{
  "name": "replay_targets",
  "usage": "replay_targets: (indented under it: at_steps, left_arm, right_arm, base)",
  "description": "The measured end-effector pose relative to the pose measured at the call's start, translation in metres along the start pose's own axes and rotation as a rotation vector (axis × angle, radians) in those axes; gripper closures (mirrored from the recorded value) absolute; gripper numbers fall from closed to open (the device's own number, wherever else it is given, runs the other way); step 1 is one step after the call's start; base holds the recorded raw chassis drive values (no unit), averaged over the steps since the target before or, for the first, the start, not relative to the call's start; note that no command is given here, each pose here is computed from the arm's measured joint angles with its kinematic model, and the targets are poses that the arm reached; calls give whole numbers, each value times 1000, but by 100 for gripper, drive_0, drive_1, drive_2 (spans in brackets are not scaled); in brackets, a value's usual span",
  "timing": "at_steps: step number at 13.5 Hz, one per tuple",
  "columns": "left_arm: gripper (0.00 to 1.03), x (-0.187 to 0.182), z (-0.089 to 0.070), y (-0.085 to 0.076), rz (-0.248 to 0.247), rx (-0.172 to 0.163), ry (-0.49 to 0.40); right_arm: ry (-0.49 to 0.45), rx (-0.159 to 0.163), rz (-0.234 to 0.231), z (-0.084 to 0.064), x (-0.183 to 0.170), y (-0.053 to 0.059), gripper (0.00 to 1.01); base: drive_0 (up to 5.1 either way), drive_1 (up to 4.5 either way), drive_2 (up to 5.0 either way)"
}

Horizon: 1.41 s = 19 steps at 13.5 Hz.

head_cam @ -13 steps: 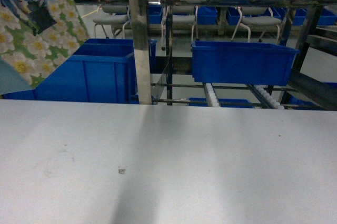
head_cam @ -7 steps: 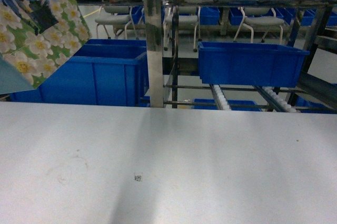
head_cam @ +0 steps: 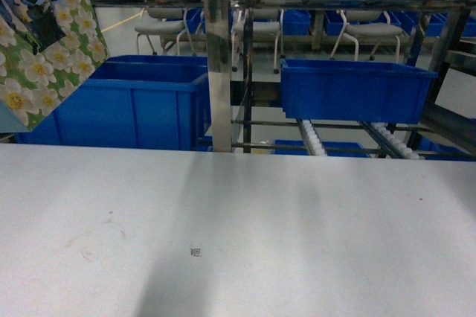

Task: Move flower gift bag to table near conveyor

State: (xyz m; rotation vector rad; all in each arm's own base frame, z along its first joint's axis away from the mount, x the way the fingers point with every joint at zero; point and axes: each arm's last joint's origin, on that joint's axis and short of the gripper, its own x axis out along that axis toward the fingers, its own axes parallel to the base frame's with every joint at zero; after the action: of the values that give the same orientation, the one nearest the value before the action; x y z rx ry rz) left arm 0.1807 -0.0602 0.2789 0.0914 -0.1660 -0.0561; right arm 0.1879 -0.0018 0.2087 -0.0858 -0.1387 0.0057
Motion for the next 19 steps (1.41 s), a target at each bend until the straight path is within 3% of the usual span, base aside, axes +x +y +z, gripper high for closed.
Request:
replay_targets:
  at_steps: [2, 6, 8, 11, 13, 16, 19]
  left_arm:
    - [101, 0, 0, 0, 0, 0, 0]
    - [101, 0, 0, 0, 0, 0, 0]
    - [101, 0, 0, 0, 0, 0, 0]
    - [101, 0, 0, 0, 0, 0, 0]
    - [101, 0, 0, 0, 0, 0, 0]
    - [101, 0, 0, 0, 0, 0, 0]
    - [101, 0, 0, 0, 0, 0, 0]
  right_arm:
    - [105, 6, 15, -34, 3, 2, 99]
    - [207, 27, 21, -71, 2, -7, 99]
    - [272, 52, 21, -89, -1, -9, 99]
    - [453, 103, 30, -121, -9, -6, 99]
    - [491, 134, 16, -131, -12, -7, 99]
    - [506, 152, -15, -131, -20, -3, 99]
    - [516, 144, -37, -125, -34, 6, 99]
  base:
    - [0, 0, 0]
    - [0, 0, 0]
    - [0, 0, 0]
    - [0, 0, 0]
    - [0, 0, 0]
    - [0, 0, 0]
    - [0, 0, 0]
